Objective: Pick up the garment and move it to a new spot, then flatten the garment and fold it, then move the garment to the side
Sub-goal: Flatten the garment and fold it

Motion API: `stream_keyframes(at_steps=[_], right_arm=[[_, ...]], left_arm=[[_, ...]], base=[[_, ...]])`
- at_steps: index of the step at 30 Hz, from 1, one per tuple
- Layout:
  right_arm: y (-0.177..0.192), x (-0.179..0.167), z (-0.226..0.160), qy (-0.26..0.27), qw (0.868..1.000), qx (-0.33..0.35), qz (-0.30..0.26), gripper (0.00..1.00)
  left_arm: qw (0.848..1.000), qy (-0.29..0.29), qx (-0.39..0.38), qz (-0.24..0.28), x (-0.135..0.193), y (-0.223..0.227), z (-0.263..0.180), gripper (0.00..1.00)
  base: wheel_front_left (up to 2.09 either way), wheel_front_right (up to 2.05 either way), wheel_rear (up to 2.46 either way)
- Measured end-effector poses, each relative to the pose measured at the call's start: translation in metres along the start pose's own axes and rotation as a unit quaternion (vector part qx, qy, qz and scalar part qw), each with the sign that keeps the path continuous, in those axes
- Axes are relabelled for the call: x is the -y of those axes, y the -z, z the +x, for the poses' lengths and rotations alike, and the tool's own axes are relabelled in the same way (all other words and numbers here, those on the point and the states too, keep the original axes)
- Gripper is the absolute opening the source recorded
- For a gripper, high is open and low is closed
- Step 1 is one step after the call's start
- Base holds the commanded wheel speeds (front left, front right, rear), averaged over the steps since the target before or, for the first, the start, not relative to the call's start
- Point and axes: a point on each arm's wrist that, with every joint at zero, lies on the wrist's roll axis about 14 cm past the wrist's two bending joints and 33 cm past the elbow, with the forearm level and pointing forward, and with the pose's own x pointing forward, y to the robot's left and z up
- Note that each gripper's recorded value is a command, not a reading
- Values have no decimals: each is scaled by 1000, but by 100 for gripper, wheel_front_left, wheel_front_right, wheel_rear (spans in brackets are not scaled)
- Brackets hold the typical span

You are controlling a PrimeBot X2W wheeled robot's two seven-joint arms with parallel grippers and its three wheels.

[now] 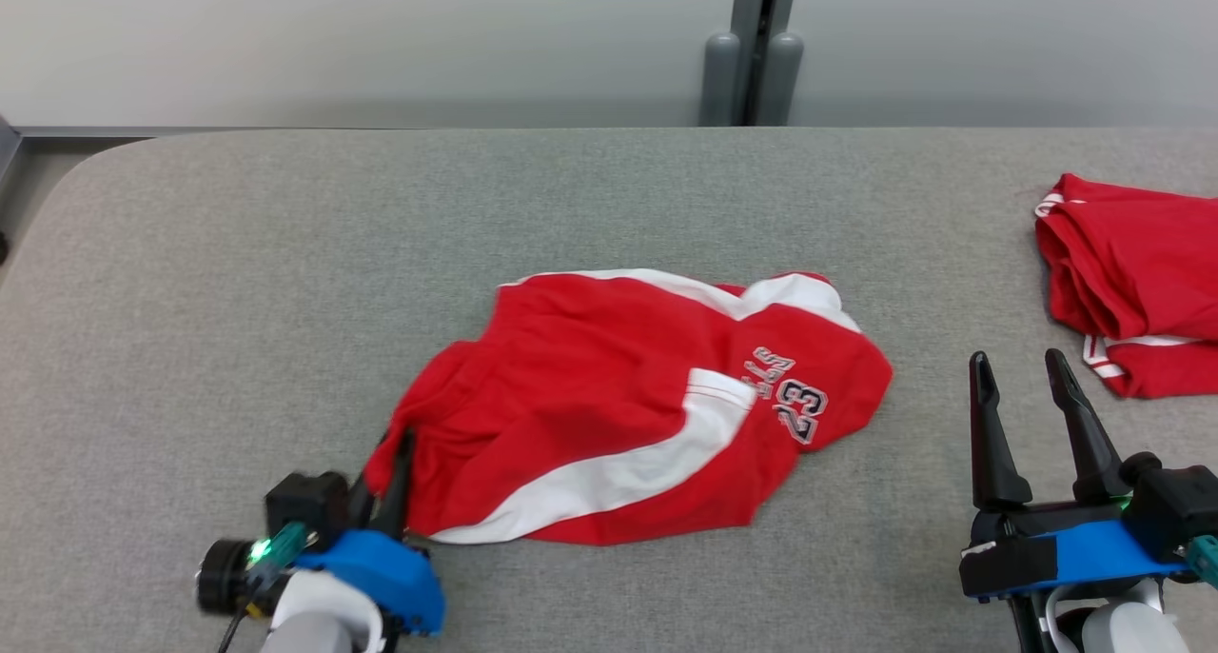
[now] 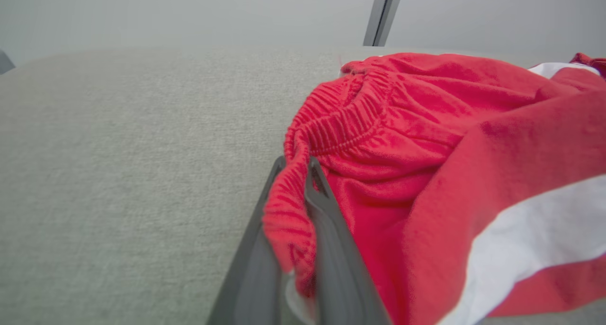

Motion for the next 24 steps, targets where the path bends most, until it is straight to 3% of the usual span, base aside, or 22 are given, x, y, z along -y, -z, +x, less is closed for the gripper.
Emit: stream_keyframes(at_steps=[5, 6, 7, 14, 24], right_arm=[[3, -7, 3, -9, 1000, -4, 1, 100], [3, -8, 3, -12, 1000, -4, 2, 100], [3, -10, 3, -14, 1000, -4, 2, 100], [0, -20, 2, -28, 1000, -1, 4, 100], [-9, -28, -7, -38, 999, 6, 2, 100]], left_arm=[[999, -50, -8, -19, -28, 15, -25, 0], [998, -54, -8, -21, -29, 16, -29, 32], [998, -56, -7, -22, -30, 16, -32, 100], [994, -59, 86, -18, -25, -39, -32, 100], [976, -90, 197, 5, -37, -105, -54, 100]], base=[[0, 0, 0], [0, 0, 0], [0, 0, 0], [0, 0, 0], [0, 0, 0]])
